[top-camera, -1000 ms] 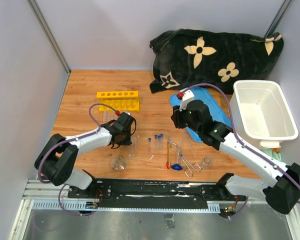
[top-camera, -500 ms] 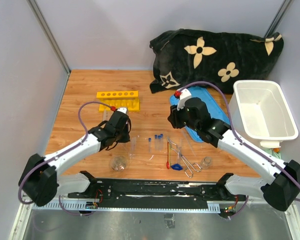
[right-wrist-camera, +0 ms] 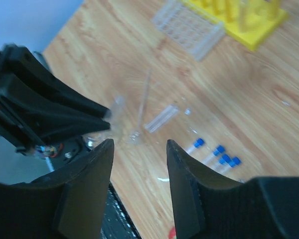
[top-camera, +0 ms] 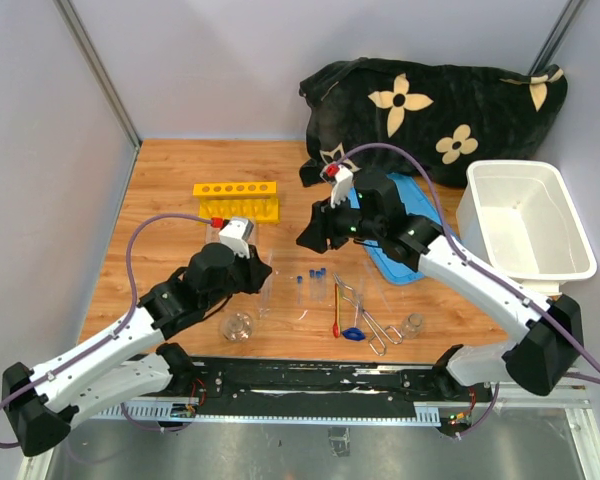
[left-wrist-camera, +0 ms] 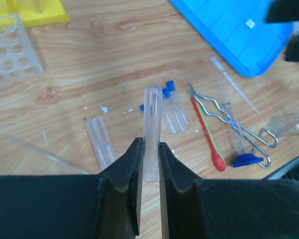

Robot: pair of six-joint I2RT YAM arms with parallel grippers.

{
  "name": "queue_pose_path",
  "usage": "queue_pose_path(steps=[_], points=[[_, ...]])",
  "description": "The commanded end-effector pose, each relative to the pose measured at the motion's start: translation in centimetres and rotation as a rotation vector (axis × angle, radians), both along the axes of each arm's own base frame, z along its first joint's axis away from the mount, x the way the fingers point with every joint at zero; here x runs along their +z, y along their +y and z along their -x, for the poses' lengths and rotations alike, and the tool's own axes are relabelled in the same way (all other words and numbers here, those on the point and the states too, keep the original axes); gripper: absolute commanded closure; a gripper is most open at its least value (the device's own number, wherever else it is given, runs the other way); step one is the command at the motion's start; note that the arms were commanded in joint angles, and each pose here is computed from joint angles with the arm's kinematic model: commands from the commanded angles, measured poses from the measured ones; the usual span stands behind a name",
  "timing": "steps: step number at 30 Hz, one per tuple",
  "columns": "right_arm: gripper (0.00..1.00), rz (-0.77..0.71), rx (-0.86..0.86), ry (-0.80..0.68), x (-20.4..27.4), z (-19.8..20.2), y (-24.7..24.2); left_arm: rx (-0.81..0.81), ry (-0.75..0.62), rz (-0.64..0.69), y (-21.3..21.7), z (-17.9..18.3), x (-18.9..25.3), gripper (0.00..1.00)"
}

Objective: Organize the chemistry lab equipment
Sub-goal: Pick up the test tube at the center of the board.

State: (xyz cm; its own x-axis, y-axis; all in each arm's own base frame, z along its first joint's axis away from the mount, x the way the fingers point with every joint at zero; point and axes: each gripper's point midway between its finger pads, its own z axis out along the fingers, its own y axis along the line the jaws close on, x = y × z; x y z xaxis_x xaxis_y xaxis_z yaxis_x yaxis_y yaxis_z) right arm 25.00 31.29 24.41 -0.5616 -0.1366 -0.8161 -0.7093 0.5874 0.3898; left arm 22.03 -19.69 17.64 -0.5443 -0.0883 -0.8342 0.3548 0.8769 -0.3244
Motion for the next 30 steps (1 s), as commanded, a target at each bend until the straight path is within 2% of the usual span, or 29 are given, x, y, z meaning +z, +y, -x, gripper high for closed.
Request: queue_pose_path(steps=[1,16,30], points=[[0.52,-0.131,0.205,0.089,2.9,2.1,3.6,-0.035,-0.113,0.002,-1.1,0.4,2.7,0.88],[0.58,-0.121,0.259,0.169,1.3,2.4,5.1,-0.043,-0.203,-0.014,-1.7,0.8,5.2,0.88],[0.61,-0.135,0.287,0.174,1.1,2.4,6.3,-0.068,-0.215,-0.009,-3.0,0.7,5.8,0.88]])
